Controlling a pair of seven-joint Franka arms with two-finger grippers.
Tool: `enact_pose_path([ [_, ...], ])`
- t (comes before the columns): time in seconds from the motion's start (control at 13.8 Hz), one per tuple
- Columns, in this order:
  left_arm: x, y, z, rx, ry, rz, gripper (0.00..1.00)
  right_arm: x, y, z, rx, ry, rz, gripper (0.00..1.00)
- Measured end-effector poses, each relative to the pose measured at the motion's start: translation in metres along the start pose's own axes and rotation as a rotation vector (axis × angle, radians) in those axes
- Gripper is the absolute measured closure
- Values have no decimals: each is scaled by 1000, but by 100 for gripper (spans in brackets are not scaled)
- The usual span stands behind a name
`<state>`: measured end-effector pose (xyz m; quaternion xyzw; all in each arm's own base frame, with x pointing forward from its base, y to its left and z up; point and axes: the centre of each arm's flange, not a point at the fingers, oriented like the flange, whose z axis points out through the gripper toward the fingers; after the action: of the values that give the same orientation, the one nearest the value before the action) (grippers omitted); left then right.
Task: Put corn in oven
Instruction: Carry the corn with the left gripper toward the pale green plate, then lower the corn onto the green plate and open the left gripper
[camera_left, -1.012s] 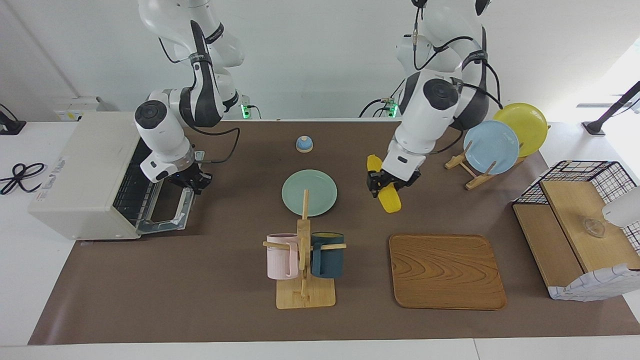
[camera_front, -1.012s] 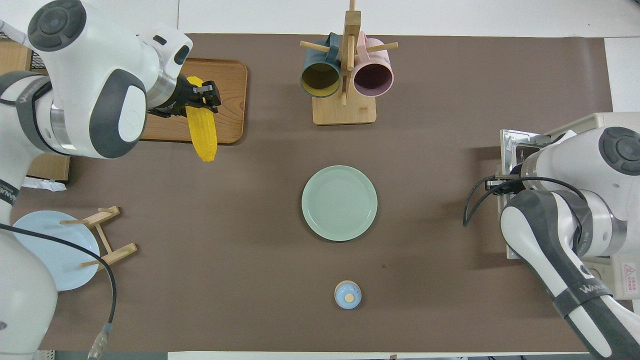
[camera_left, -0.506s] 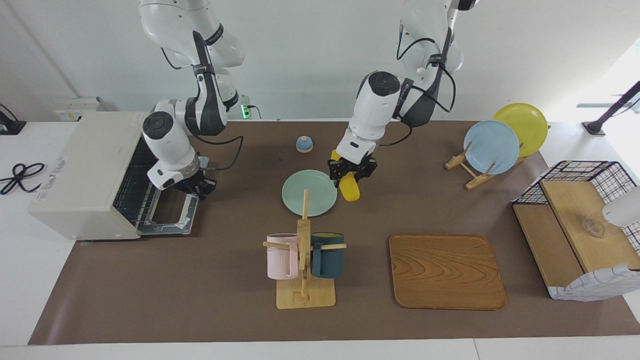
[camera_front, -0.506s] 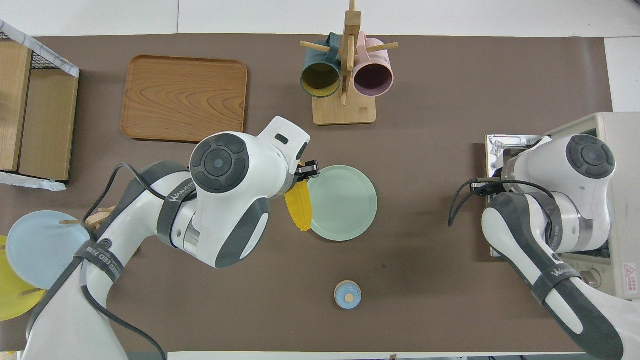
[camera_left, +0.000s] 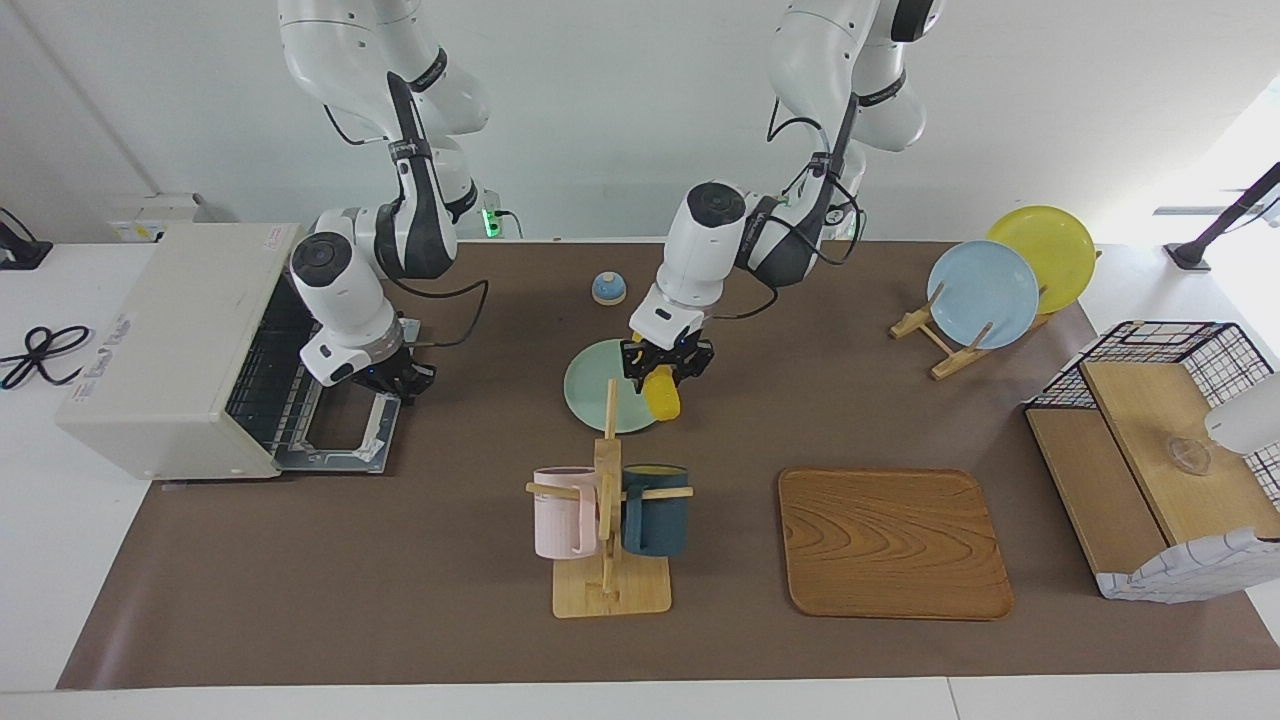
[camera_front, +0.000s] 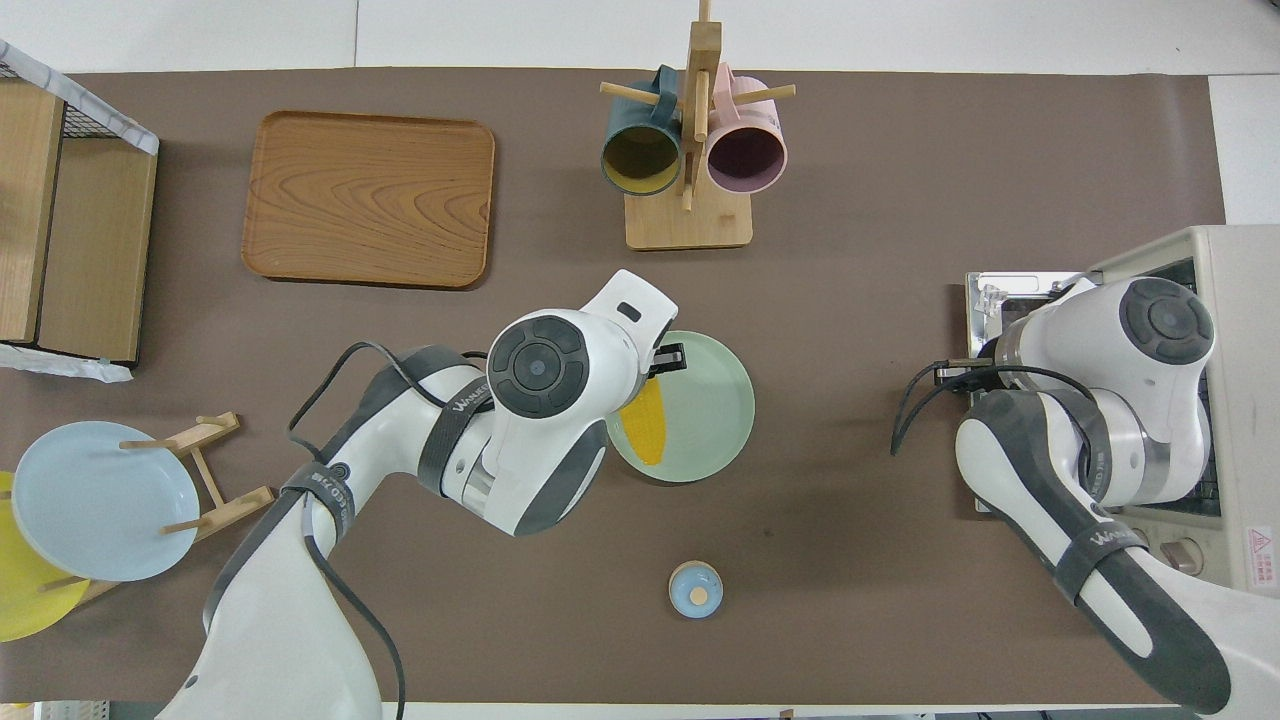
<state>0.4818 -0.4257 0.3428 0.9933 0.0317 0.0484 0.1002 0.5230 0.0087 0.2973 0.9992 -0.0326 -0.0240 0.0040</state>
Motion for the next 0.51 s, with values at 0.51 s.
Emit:
enact_pose_path([
  [0.51, -11, 27, 23, -25, 24, 14, 44, 0, -1, 0, -1, 0, 14, 99],
])
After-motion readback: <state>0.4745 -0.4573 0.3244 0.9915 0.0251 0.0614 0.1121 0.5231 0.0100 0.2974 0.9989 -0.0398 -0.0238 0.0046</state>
